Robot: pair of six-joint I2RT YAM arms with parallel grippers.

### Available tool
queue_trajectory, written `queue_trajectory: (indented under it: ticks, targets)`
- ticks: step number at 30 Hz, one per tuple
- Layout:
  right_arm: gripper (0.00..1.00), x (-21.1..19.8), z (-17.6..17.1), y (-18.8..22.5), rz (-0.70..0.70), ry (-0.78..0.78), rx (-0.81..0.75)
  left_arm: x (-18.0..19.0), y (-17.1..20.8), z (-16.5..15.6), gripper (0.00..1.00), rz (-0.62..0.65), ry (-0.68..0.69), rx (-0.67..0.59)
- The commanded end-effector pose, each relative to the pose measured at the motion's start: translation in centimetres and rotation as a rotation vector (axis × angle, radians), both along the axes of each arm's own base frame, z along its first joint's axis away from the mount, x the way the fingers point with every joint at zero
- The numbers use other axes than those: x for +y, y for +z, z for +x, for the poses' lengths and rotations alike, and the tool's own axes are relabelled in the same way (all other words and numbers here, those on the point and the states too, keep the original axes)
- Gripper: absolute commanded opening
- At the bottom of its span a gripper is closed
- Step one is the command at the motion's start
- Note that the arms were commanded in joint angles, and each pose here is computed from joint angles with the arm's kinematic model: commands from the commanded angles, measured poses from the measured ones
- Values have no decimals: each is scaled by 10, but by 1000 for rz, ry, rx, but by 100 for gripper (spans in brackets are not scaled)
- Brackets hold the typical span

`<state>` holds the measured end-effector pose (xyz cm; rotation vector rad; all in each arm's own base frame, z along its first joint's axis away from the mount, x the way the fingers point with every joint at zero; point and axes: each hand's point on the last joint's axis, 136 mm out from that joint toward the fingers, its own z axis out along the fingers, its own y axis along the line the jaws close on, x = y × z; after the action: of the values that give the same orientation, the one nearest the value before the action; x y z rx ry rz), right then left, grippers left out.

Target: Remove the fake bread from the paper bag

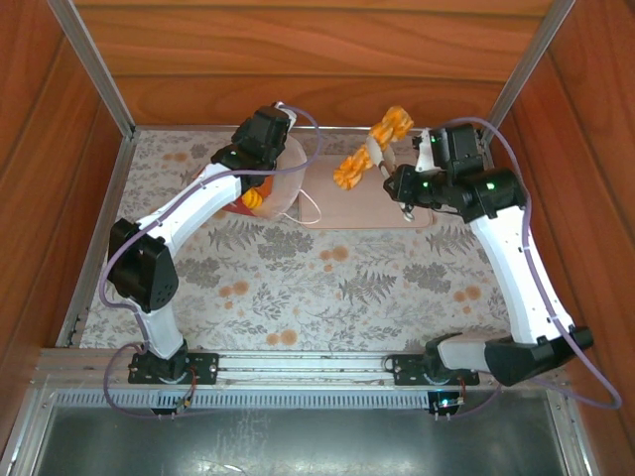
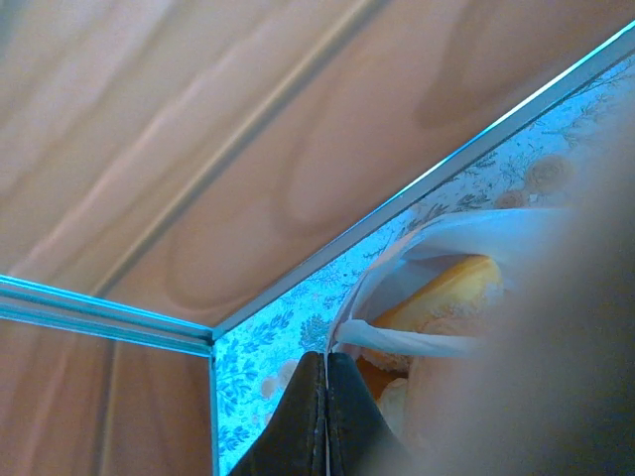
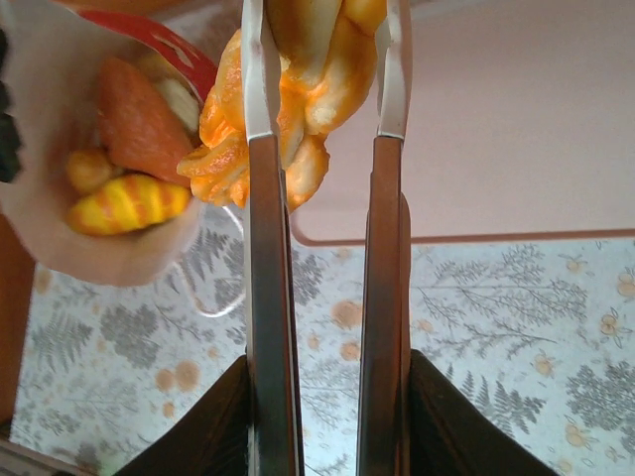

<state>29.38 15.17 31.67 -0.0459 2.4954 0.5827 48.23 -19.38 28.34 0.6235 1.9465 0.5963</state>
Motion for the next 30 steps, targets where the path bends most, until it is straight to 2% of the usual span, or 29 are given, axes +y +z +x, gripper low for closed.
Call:
queue_trajectory:
  ticks: [1, 8, 14, 18, 24, 30]
  targets:
    - [24, 7, 5, -9, -27, 93, 25, 9, 32, -4, 0, -41, 22, -76]
    - [25, 5, 25, -43, -106, 109, 133, 9, 36, -5, 0, -67, 16, -81]
    - [25, -27, 31, -61, -291, 108, 205, 9, 41, -5, 0, -71, 16, -90]
    - [26, -39, 36, -67, -364, 141, 235, 11, 44, -4, 0, -74, 20, -96]
    - [27, -76, 52, -94, -549, 161, 356, 11, 44, -3, 0, -79, 22, -100]
    - [26, -105, 75, -99, -599, 114, 400, 13, 42, -3, 0, -76, 30, -97]
